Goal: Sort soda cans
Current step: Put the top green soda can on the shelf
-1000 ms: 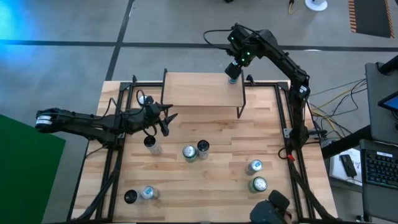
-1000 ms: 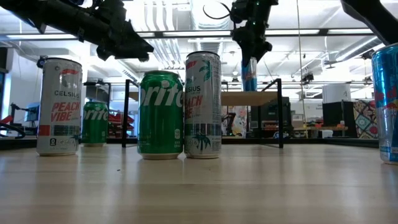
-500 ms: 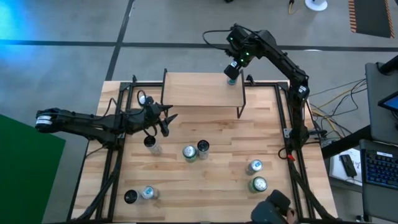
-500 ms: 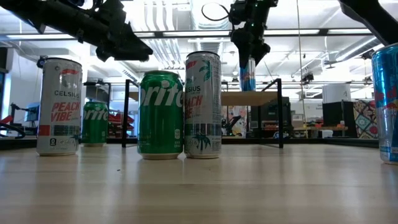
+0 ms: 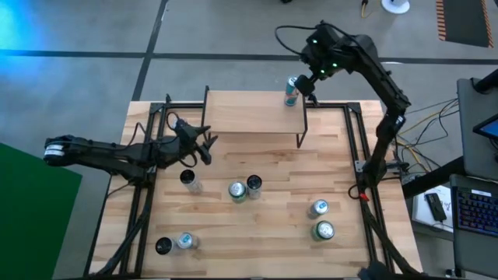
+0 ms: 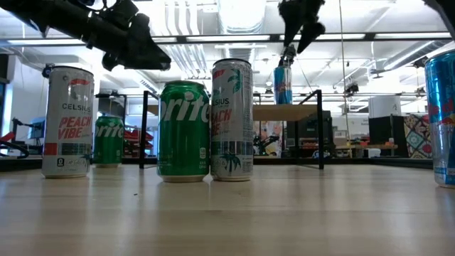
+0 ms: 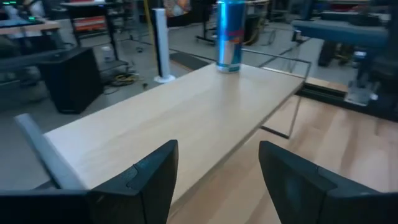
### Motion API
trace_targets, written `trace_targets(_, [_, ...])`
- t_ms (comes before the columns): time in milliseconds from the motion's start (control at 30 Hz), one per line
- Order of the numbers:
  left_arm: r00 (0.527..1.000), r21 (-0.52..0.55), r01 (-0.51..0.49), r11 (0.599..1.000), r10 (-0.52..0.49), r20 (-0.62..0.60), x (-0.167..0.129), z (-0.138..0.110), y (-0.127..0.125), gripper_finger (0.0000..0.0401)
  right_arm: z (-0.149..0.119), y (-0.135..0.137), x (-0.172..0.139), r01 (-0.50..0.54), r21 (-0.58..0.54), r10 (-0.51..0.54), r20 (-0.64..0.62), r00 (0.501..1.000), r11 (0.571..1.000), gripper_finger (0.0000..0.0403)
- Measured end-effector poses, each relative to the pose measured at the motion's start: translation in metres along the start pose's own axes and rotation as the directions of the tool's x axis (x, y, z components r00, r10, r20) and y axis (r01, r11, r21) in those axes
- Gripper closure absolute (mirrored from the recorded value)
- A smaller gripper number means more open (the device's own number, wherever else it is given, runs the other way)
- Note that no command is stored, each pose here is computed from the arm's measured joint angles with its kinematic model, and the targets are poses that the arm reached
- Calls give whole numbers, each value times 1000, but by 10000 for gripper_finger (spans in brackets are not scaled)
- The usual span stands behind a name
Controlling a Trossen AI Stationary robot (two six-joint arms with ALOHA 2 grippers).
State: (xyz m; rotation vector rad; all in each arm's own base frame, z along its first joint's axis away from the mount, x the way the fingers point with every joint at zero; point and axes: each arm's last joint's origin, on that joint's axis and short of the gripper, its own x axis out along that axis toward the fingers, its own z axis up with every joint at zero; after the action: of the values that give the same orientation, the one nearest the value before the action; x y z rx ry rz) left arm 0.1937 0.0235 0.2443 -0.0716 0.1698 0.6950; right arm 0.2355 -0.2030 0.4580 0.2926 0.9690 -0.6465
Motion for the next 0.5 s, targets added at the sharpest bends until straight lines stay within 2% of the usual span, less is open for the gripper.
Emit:
trace_targets(100, [1000, -5, -13, 1000, 13, -19, -3, -1, 1, 191, -11, 9, -19, -60, -13, 60, 35, 998, 998, 26])
trace_targets(267, [998, -27, -52, 998, 51, -41, -12, 6, 6, 191, -38, 25, -43, -97, -56, 104, 141, 985, 994, 26])
trace_targets(400, [992, -28, -120, 992, 119, -36, -16, 3, 8, 191, -65, 35, -42, -124, -62, 134, 208, 969, 990, 26])
trace_targets(500, [992, -31, -126, 992, 124, -38, -16, 2, 8, 191, -88, 39, -32, -136, -80, 151, 232, 961, 988, 26])
